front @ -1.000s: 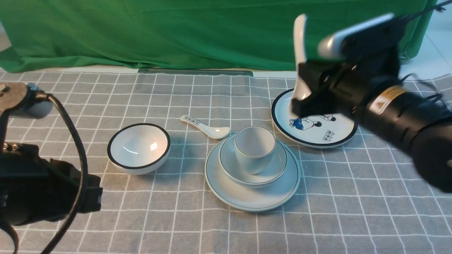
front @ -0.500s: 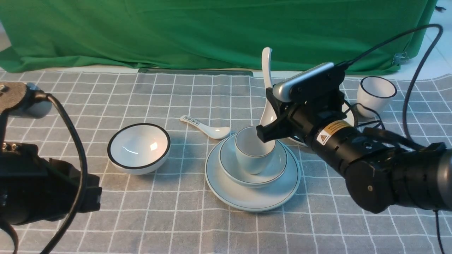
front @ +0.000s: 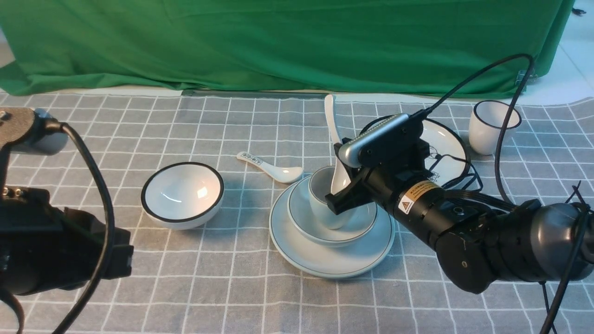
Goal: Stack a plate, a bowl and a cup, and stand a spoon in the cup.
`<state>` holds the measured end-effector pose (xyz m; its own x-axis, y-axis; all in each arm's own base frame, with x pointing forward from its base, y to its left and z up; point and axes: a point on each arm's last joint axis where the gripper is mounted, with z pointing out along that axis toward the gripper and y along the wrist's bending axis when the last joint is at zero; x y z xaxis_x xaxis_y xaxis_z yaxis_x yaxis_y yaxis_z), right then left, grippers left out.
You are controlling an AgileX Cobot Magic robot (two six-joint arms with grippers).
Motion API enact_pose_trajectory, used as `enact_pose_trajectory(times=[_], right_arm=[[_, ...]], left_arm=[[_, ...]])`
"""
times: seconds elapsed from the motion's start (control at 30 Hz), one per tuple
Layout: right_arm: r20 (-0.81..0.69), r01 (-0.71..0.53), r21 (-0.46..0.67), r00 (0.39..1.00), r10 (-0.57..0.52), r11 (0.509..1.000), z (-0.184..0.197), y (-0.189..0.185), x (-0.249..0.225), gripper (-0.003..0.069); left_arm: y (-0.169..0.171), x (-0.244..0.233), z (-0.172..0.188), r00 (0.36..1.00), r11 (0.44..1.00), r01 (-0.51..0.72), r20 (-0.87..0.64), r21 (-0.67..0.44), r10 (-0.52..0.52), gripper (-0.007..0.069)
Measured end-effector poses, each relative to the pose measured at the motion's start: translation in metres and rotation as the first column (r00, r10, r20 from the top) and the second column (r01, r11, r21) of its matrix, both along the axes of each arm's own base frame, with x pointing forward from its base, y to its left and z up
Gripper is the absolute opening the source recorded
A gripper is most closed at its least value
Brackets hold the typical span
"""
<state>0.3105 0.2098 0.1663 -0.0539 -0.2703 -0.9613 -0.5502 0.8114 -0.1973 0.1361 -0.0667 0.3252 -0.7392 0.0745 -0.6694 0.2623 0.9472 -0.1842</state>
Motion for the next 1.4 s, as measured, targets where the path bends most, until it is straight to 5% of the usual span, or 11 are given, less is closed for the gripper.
enact_pose_trajectory(times=[0.33,0.67,0.97,1.17,1.4], right_arm=[[-0.014,-0.002,-0.012,1.0,0.002,1.0,-0.009,0.001,0.001,0.0129],[-0.008,-0.041,-0.01,0.999,0.041,0.999,-0.008,0.012,-0.007,0.0274],[0.035,-0.059,-0.053,0.998,0.061,0.997,-0.002,0.013,-0.012,0.0284],[0.004,0.018,-0.15,1.0,-0.017,0.989,0.026,-0.005,-0.023,0.0285],[-0.109,-0.081,-0.239,0.992,0.056,0.968,0.073,-0.021,-0.054,0.0271]], left_arm=[[0.0,0.0,0.0,1.0,1.0,0.0,0.0,0.0,0.0,0.0009],[0.0,0.0,0.0,1.0,1.0,0.0,0.0,0.0,0.0,0.0009],[0.0,0.0,0.0,1.0,1.0,-0.003,-0.004,0.0,0.003,0.0009],[0.001,-0.002,-0.002,1.0,1.0,-0.002,-0.029,0.012,0.003,0.0009],[0.001,-0.002,-0.002,1.0,1.0,-0.002,-0.029,0.014,0.003,0.0009]])
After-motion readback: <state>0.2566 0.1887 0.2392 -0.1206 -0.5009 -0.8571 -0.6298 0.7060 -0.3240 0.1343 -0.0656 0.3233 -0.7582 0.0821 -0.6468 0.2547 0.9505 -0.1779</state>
